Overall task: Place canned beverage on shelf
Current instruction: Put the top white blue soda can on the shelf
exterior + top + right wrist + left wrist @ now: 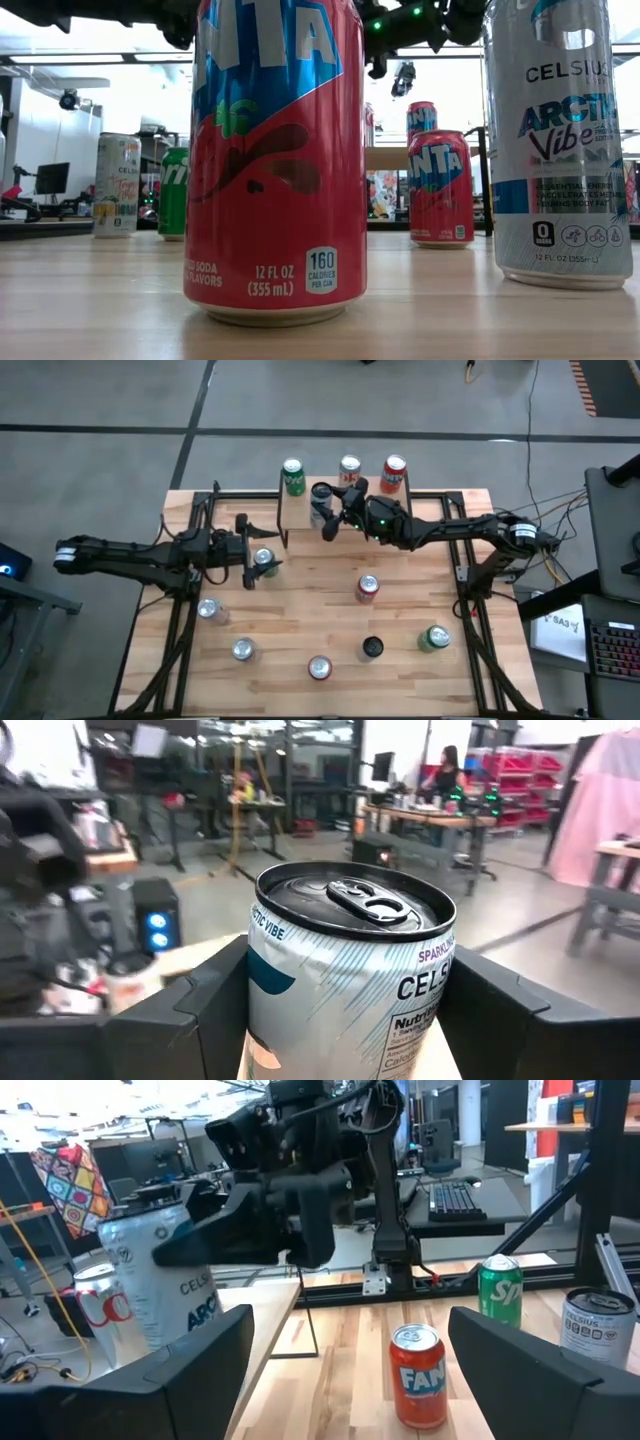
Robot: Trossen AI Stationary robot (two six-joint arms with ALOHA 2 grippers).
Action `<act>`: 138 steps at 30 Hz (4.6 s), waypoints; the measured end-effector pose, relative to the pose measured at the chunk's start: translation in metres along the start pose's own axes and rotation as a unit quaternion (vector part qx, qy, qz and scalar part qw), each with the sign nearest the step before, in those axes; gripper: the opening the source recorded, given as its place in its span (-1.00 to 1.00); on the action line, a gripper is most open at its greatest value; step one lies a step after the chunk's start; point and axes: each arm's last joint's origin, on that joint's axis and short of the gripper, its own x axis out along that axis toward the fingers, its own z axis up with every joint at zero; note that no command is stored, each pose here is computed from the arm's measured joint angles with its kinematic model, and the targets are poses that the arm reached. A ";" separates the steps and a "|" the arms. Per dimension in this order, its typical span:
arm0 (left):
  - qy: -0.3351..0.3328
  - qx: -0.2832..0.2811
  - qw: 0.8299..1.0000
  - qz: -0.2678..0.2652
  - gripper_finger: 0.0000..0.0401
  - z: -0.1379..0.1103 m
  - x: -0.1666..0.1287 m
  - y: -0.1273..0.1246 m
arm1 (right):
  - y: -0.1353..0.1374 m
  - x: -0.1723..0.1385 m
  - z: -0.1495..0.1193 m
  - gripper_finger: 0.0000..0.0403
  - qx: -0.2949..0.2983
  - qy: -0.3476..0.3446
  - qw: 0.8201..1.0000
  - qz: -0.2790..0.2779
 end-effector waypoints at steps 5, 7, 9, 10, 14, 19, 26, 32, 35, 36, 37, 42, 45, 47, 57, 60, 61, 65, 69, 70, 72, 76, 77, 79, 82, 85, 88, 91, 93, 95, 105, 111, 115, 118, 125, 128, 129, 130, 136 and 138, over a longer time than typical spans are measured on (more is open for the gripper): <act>0.002 0.000 1.000 0.000 0.60 -0.001 0.001 0.000 | -0.001 0.003 -0.006 0.23 -0.003 0.007 0.999 -0.034; 0.000 0.000 1.000 0.001 0.60 0.000 0.001 0.000 | -0.001 0.004 -0.008 0.23 -0.011 0.008 0.999 -0.041; 0.000 0.000 1.000 0.006 0.60 0.000 0.001 0.000 | -0.001 0.005 -0.010 0.23 -0.014 0.008 0.999 -0.041; 0.000 0.000 1.000 0.011 0.60 0.000 0.001 0.001 | 0.000 0.006 -0.011 0.23 -0.015 0.010 0.999 -0.041; 0.003 0.000 1.000 0.026 0.60 0.000 0.001 0.002 | 0.000 0.006 -0.011 0.24 -0.012 0.009 0.999 -0.042; 0.004 0.000 1.000 0.027 0.60 -0.001 0.001 0.002 | -0.001 0.006 -0.012 0.24 -0.014 0.012 0.998 -0.052; 0.004 0.000 1.000 0.027 0.60 -0.001 0.002 0.002 | -0.001 0.006 -0.013 0.24 -0.013 0.015 0.998 -0.052; 0.004 0.000 1.000 0.027 0.60 -0.001 0.002 0.002 | -0.001 0.006 -0.015 0.24 -0.017 0.024 0.998 -0.052; 0.004 0.000 1.000 0.027 0.60 -0.001 0.002 0.002 | -0.001 0.006 -0.015 0.24 -0.019 0.026 0.998 -0.052; 0.004 0.001 1.000 0.027 0.60 -0.001 0.002 0.002 | -0.001 0.006 -0.016 0.24 -0.021 0.026 0.998 -0.052; 0.004 0.001 1.000 0.027 0.60 -0.001 0.002 0.002 | -0.001 0.006 -0.016 0.24 -0.021 0.026 0.998 -0.052; 0.004 0.002 1.000 0.026 0.60 -0.001 0.002 0.001 | -0.001 0.006 -0.016 0.24 -0.022 0.027 0.998 -0.052; 0.004 0.002 1.000 0.026 0.60 -0.001 0.002 0.001 | -0.001 0.006 -0.016 0.26 -0.022 0.027 0.998 -0.052; 0.004 0.002 1.000 0.026 0.60 -0.001 0.002 0.001 | -0.001 0.006 -0.016 0.30 -0.023 0.027 0.998 -0.052; 0.004 0.002 1.000 0.026 0.60 0.000 0.002 0.001 | -0.001 0.006 -0.016 0.44 -0.023 0.027 0.998 -0.052; 0.003 0.002 1.000 0.026 0.60 0.000 0.002 0.001 | -0.002 0.005 -0.016 0.43 -0.021 0.026 0.998 -0.051; 0.002 0.001 1.000 0.026 0.60 0.000 0.002 0.001 | -0.002 0.005 -0.015 0.43 -0.020 0.026 0.998 -0.052; 0.000 0.001 1.000 0.026 0.60 0.000 0.002 0.002 | -0.002 0.005 -0.016 0.43 -0.021 0.030 0.998 -0.052; 0.000 0.001 1.000 0.026 0.60 0.000 0.002 0.002 | -0.003 0.005 -0.017 0.46 -0.023 0.035 0.998 -0.052; 0.000 0.001 1.000 0.026 0.60 0.000 0.002 0.002 | -0.003 0.005 -0.017 0.46 -0.023 0.034 0.998 -0.052; 0.000 -0.001 1.000 0.026 0.60 0.000 0.002 0.002 | -0.003 0.006 -0.014 0.46 -0.021 0.031 0.998 -0.052; -0.001 -0.003 1.000 0.026 0.60 0.000 0.002 0.002 | -0.003 0.005 -0.009 0.45 -0.024 0.024 0.998 -0.052; -0.001 -0.003 1.000 0.026 0.60 0.000 0.002 0.002 | -0.003 0.005 -0.008 0.45 -0.026 0.023 0.998 -0.052; -0.001 -0.004 1.000 0.026 0.60 0.000 0.002 0.002 | -0.003 0.006 -0.005 0.47 -0.030 0.020 0.998 -0.052; -0.001 -0.009 1.000 0.026 0.60 0.000 0.002 0.002 | -0.003 0.007 0.002 0.48 -0.034 0.011 0.998 -0.053; -0.001 -0.015 1.000 0.026 0.60 0.000 0.002 0.002 | -0.002 0.009 0.010 0.47 -0.041 0.001 0.998 -0.054; -0.001 -0.020 0.999 0.026 0.60 0.000 0.002 0.002 | -0.001 0.009 0.020 0.48 -0.050 -0.007 0.997 -0.053; -0.001 -0.023 0.999 0.026 0.60 0.000 0.002 0.002 | 0.002 0.007 0.032 0.48 -0.059 -0.008 0.997 -0.047; -0.001 -0.024 0.999 0.026 0.60 0.000 0.002 0.002 | 0.005 0.003 0.042 0.48 -0.065 -0.006 0.997 -0.041; -0.001 -0.024 0.999 0.026 0.60 0.000 0.002 0.001 | 0.008 -0.001 0.050 0.46 -0.073 0.001 0.997 -0.033; -0.001 -0.024 0.999 0.026 0.60 0.000 0.002 0.002 | 0.038 -0.030 0.072 0.32 -0.141 0.101 0.984 0.050; -0.001 -0.018 0.999 0.026 0.60 0.000 0.002 0.002 | 0.049 -0.043 0.061 0.10 -0.189 0.189 0.960 0.090; 0.000 -0.011 1.000 0.026 0.60 0.000 0.002 0.002 | 0.041 -0.045 0.046 -0.15 -0.180 0.253 0.948 0.074; 0.000 -0.010 1.000 0.026 0.60 0.000 0.002 0.002 | 0.031 -0.043 0.037 -0.40 -0.174 0.279 0.943 0.057; 0.000 -0.010 1.000 0.026 0.60 0.000 0.002 0.002 | 0.021 -0.032 0.026 -0.92 -0.193 0.283 0.938 0.044; 0.000 -0.010 1.000 0.027 0.60 0.000 0.002 0.002 | 0.020 -0.026 0.021 -0.94 -0.199 0.282 0.938 0.042; 0.000 -0.010 1.000 0.027 0.60 0.000 0.002 0.002 | 0.019 -0.025 0.020 -0.94 -0.201 0.281 0.938 0.041; 0.000 -0.010 1.000 0.027 0.60 0.000 0.002 0.002 | 0.019 -0.023 0.020 -0.94 -0.201 0.279 0.938 0.040; 0.000 -0.010 1.000 0.027 0.60 0.000 0.002 0.002 | 0.015 -0.017 0.019 -0.94 -0.200 0.266 0.942 0.031; 0.001 -0.010 1.000 0.027 0.60 0.000 0.002 0.002 | 0.013 -0.015 0.020 -0.94 -0.196 0.260 0.945 0.027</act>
